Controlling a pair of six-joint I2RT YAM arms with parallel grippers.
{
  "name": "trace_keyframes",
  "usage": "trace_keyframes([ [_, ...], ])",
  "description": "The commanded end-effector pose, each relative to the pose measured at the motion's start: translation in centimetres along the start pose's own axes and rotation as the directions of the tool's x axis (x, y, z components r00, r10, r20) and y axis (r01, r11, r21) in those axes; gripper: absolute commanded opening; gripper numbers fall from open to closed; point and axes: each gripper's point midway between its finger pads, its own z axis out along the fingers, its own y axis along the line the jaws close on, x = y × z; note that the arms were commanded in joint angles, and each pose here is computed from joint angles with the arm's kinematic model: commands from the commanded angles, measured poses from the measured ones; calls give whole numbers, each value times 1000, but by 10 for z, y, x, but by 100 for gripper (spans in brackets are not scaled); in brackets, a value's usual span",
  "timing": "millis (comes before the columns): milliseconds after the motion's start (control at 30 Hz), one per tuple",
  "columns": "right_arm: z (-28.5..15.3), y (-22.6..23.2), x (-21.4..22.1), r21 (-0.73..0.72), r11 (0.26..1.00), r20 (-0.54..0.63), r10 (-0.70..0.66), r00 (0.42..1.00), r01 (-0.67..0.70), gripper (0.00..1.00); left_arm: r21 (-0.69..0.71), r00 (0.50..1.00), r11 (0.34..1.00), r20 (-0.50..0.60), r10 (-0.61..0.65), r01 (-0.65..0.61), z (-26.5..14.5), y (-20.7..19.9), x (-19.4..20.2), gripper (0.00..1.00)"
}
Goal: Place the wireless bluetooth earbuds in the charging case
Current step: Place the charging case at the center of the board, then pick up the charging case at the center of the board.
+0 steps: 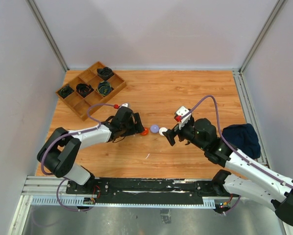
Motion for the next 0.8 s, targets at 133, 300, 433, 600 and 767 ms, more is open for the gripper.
trace_keyframes([
  [133,-3,-13,-3,58,998,24,26,999,-28,98,-255,983,962,127,129,-94,-25,44,-73,86],
  [300,-3,-16,-3,66,997,23,25,999,-27,98,-310,966,939,157,204,-148,-21,59,-118,85],
  [433,-2,-17,0,70,997,14,23,1000,-24,98,-332,968,931,145,206,-149,-9,70,-140,84],
  [600,1,-17,2,66,998,3,24,1000,-24,98,-348,969,922,112,220,-169,16,76,-157,84],
  [767,0,-19,3,74,997,2,25,1000,-25,98,-360,976,919,86,202,-159,37,85,-162,83],
])
